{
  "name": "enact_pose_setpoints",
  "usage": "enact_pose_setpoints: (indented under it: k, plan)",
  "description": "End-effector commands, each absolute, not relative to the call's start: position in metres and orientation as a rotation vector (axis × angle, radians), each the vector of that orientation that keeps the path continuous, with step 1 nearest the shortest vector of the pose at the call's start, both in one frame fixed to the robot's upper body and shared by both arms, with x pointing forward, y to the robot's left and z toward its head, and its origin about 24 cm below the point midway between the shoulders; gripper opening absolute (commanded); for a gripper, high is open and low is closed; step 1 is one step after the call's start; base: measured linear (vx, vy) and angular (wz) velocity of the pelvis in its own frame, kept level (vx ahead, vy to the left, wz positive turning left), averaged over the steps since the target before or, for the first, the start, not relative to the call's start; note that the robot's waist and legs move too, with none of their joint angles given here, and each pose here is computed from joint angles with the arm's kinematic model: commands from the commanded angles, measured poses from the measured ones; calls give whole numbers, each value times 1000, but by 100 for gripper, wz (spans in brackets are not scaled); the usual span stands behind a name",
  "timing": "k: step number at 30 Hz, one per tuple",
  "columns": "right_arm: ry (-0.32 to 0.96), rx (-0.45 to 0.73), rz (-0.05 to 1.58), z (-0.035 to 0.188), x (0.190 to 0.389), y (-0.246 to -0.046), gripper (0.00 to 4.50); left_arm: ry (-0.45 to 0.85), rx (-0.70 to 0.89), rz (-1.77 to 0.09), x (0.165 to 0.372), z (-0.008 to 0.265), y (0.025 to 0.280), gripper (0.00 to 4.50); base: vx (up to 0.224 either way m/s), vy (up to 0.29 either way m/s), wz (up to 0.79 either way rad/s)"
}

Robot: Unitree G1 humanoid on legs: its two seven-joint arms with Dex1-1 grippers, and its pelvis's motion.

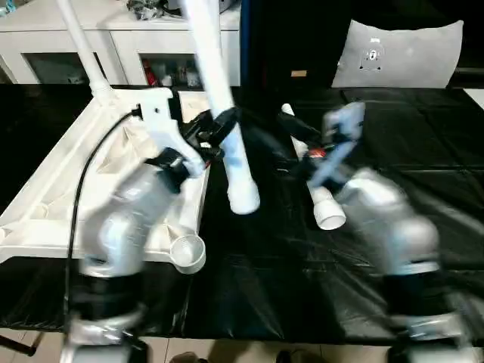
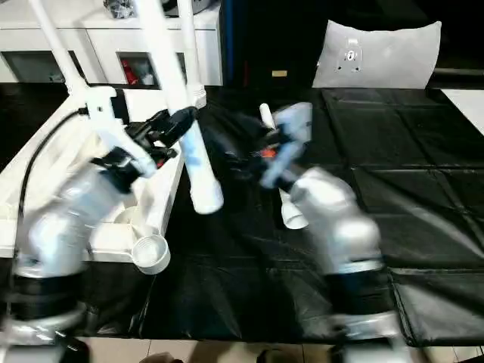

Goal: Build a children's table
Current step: Pick table leg

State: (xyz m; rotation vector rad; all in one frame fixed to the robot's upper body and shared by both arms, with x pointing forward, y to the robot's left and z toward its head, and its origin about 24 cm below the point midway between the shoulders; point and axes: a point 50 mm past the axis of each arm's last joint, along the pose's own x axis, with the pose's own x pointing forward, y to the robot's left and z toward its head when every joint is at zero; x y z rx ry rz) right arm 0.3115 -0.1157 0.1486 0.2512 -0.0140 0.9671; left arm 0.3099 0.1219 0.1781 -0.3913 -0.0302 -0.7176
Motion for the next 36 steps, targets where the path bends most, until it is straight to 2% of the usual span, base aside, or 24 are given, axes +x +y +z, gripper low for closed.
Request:
enact_pose_setpoints:
  k: [1, 7, 14, 16, 30, 31, 36]
  plan:
    - [-2, 254, 1076, 160, 307, -116, 392, -70, -403, -842, 308, 192, 123, 184, 0, 0, 0]
    - [56, 201, 1286, 165, 293, -122, 392, -88, -365, -1087, 298, 206, 124, 184, 0, 0, 0]
    - [79, 193, 1413, 172, 286, -122, 392, -96, -374, -1258, 289, 214, 116, 184, 0, 0, 0]
    - [85, 195, 1503, 176, 280, -120, 392, -96, -375, -1308, 286, 215, 114, 184, 0, 0, 0]
    - [114, 238, 1604, 180, 278, -116, 392, -108, -429, -1409, 280, 220, 113, 184, 0, 0, 0]
    - [125, 239, 1614, 180, 277, -116, 361, -111, -434, -1417, 280, 220, 112, 184, 0, 0, 0]
    - [153, 231, 1621, 176, 276, -116, 328, -115, -437, -1419, 280, 221, 112, 184, 0, 0, 0]
